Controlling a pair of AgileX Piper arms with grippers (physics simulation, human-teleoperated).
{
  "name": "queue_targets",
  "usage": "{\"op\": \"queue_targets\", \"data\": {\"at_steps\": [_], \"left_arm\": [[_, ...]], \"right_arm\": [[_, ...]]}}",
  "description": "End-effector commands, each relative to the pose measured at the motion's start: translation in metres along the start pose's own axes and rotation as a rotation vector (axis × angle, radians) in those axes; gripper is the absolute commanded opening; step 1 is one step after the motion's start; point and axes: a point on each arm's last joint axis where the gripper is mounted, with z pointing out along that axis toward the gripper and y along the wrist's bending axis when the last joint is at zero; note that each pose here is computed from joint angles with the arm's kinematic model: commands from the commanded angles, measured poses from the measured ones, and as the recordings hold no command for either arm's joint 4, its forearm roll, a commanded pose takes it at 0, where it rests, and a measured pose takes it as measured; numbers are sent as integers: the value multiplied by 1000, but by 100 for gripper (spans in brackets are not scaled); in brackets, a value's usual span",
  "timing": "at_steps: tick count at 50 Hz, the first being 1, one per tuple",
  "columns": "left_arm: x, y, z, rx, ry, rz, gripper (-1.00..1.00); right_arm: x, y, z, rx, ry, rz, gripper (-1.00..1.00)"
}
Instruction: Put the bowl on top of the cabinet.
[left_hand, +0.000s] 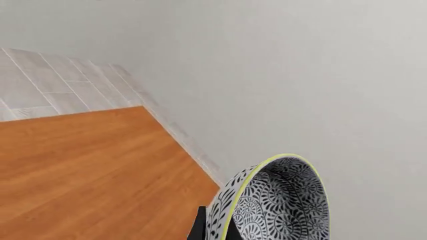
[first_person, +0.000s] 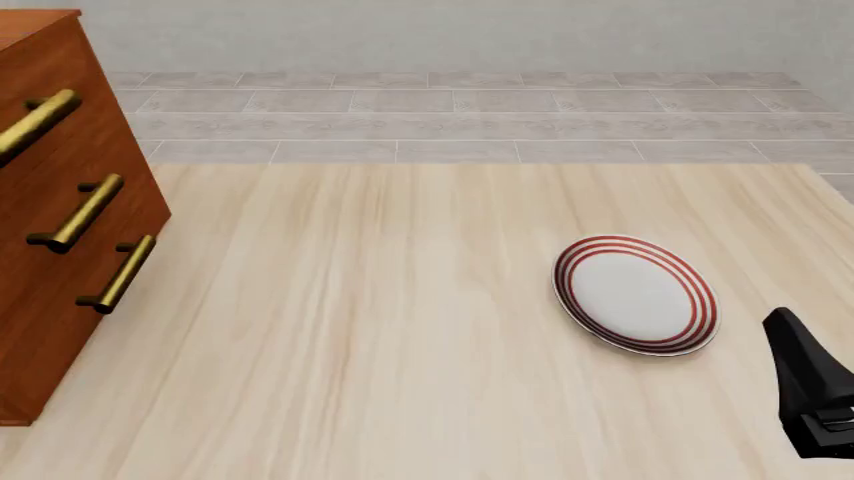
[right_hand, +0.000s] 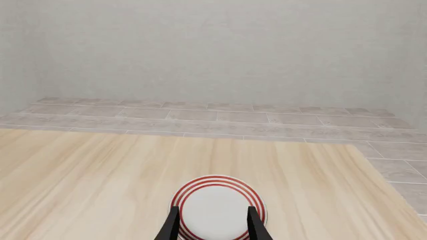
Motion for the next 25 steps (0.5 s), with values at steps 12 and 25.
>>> {"op": "queue_targets", "data": {"at_steps": [12, 25], "left_arm": [[-29, 31, 43, -156, -89, 46, -100], [-21, 55, 51, -207, -90, 98, -100]], "right_arm": [[-1, 0, 0, -1, 0, 0, 100], [-1, 0, 0, -1, 0, 1, 100]]}}
